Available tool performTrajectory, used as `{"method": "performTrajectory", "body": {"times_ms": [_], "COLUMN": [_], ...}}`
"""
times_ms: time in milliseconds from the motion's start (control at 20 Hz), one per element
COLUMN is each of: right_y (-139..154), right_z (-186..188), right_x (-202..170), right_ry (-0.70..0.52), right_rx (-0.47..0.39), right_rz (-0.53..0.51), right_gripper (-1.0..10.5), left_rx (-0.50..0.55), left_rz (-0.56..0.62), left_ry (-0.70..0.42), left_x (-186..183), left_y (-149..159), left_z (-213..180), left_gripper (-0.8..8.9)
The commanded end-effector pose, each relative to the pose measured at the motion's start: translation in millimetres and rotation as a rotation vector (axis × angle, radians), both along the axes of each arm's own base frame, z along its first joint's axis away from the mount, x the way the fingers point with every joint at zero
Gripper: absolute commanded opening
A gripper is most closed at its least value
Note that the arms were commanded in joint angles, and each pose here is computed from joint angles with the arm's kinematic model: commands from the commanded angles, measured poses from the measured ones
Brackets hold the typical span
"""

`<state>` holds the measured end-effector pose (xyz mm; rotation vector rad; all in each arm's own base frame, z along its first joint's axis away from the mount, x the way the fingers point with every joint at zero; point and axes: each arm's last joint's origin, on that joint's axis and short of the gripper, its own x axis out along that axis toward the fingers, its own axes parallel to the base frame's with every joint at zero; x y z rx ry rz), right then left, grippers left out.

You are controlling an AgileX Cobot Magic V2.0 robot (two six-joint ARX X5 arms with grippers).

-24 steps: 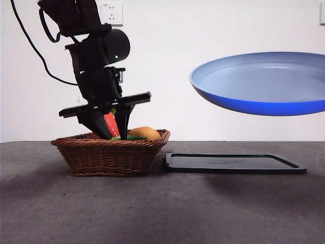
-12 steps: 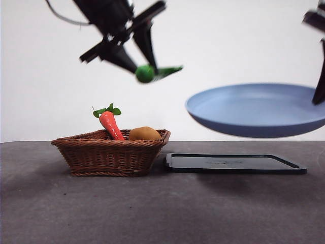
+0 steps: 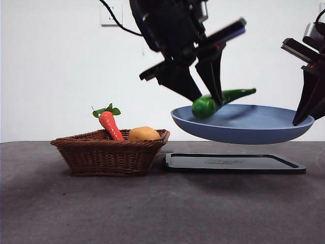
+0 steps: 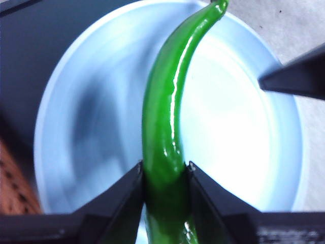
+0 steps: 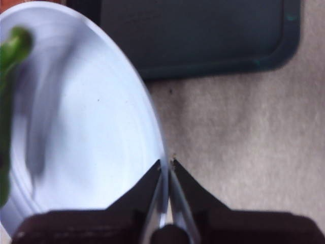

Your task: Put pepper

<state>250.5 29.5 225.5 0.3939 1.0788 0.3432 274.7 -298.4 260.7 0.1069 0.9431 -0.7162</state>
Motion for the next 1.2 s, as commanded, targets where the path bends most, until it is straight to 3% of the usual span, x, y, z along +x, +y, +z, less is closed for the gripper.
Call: {"method": "performTrajectory", "body": {"times_ms": [50,200,350,700,950,1200], "right_y": [2,2,2,2,1,-5], "right_z": [3,3,3,1,1,4], "right_x": [3,3,3,0,-1,5], "right_ry": [-0.008,-0.005,-0.004,0.028,0.046,0.016], "right_rx": [0.014,0.014,0.014,0.009,0.007,0.004], "right_rz": [0.001,0.001,0.001,0.003,0.001,-0.077], "right_gripper": [0.1,0.1,0.1,0.1,0.1,0.1], "left_rx": [0.028,0.058,0.058,0.043,-0.012,-0.061], "left_rz": [-0.024,-0.019,-0.020,-0.044,-0.067,-0.123], "left_ry": [0.002,0.018,0.016,0.039,0.007,-0.120], "left_x": [2,3,2,-2,-18,-50], "left_y": [-11,-12,-13,-12,5,41], "left_z": [-12,-20,-21,-15,26,89], "left_gripper": [1.00,1.12,2.08,2.64,2.72,2.72]}}
